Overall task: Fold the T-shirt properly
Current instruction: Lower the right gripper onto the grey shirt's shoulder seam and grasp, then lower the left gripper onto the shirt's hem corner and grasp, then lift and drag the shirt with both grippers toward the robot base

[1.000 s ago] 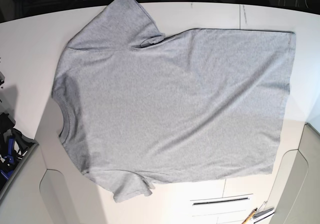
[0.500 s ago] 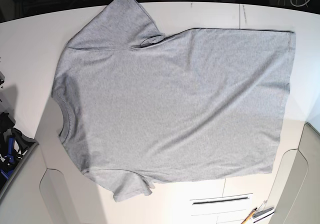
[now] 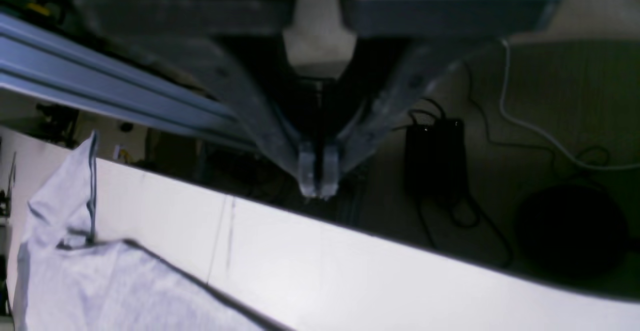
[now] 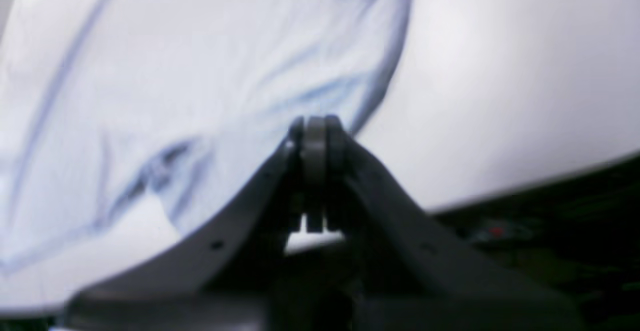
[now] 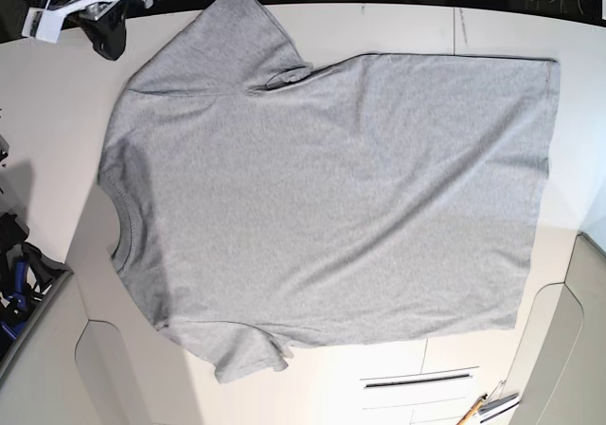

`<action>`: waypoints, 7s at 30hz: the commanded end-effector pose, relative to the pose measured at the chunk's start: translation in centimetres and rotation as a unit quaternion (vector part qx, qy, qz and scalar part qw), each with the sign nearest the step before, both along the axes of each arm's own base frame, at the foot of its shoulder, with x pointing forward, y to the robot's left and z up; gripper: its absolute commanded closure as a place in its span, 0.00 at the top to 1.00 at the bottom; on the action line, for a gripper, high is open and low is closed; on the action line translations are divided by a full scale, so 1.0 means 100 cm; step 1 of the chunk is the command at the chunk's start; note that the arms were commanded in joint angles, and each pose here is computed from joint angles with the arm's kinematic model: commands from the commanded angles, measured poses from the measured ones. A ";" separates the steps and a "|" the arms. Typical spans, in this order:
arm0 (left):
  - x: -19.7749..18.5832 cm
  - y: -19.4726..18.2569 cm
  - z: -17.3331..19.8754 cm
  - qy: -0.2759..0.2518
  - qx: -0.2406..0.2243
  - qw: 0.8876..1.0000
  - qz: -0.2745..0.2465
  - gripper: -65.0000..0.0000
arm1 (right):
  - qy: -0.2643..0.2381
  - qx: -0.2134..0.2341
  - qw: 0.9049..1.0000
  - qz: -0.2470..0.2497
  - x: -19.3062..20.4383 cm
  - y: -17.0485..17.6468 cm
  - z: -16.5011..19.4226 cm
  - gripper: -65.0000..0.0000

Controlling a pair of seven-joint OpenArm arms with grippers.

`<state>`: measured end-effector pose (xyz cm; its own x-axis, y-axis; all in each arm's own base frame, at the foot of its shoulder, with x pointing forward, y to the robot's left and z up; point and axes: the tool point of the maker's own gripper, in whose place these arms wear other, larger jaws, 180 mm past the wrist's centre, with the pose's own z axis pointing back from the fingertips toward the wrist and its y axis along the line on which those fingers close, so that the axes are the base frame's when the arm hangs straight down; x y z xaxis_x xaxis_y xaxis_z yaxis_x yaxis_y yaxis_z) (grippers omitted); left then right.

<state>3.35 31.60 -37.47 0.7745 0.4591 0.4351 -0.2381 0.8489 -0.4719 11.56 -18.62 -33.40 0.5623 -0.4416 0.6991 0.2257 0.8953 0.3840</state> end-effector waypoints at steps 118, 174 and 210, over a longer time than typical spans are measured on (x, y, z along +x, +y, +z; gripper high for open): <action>0.117 0.131 0.008 -0.135 0.071 0.976 0.155 0.48 | 0.058 0.082 0.995 0.006 0.052 0.012 -0.091 0.00; 0.079 0.067 -0.045 -0.030 -0.059 0.990 0.125 0.00 | 0.088 0.070 0.994 0.007 0.043 -0.002 -0.090 0.00; 0.188 0.069 0.036 -0.183 0.097 0.978 0.028 0.00 | -0.017 -0.028 0.995 0.094 0.117 0.024 -0.013 0.00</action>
